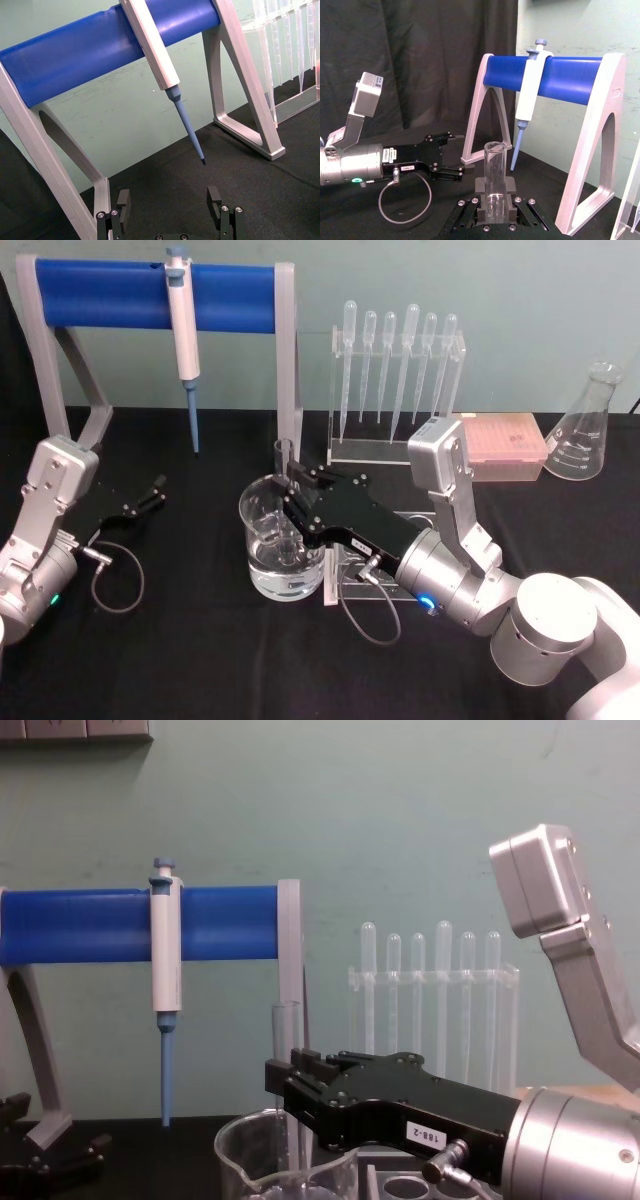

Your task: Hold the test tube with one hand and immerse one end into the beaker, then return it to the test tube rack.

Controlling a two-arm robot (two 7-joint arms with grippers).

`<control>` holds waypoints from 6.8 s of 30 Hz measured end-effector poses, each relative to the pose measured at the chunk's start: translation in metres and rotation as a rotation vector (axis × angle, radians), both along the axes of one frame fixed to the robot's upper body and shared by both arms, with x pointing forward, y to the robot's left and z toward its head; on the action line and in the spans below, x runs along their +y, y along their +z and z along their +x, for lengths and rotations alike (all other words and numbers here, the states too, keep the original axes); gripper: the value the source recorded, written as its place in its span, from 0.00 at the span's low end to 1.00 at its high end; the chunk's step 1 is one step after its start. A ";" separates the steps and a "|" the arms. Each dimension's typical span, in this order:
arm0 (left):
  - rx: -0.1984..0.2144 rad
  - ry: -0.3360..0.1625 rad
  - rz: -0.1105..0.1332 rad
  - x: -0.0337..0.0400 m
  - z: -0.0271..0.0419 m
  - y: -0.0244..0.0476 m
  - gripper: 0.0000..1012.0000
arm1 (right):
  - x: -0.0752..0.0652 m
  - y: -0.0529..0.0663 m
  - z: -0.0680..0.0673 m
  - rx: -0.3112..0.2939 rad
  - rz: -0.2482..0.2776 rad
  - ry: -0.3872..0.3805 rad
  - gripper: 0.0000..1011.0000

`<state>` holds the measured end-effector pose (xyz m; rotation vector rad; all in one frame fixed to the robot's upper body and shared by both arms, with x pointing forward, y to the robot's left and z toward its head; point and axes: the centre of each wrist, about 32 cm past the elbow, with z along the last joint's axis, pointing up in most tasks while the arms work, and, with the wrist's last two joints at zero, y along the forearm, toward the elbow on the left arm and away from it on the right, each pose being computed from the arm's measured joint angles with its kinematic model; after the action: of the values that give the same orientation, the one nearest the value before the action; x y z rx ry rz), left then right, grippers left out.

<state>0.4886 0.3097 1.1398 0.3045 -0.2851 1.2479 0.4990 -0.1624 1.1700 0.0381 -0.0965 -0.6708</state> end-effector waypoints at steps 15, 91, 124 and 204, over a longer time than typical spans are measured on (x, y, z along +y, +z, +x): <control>0.000 0.000 0.000 0.0000 0.0000 0.0000 0.99 | 0.000 0.000 0.000 0.000 0.000 0.000 0.22; 0.000 0.000 0.000 0.0000 0.0000 0.0000 0.99 | 0.000 0.000 0.000 0.000 0.000 0.000 0.22; 0.000 0.000 0.000 0.0000 0.0000 0.0000 0.99 | -0.041 0.105 -0.045 -0.179 0.037 -0.069 0.22; 0.000 0.000 0.000 0.0000 0.0000 0.0000 0.99 | -0.064 0.017 -0.033 0.025 -0.180 -0.154 0.38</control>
<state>0.4886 0.3097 1.1398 0.3045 -0.2850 1.2480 0.4659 -0.2261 1.1873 -0.1520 -0.1363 -0.8143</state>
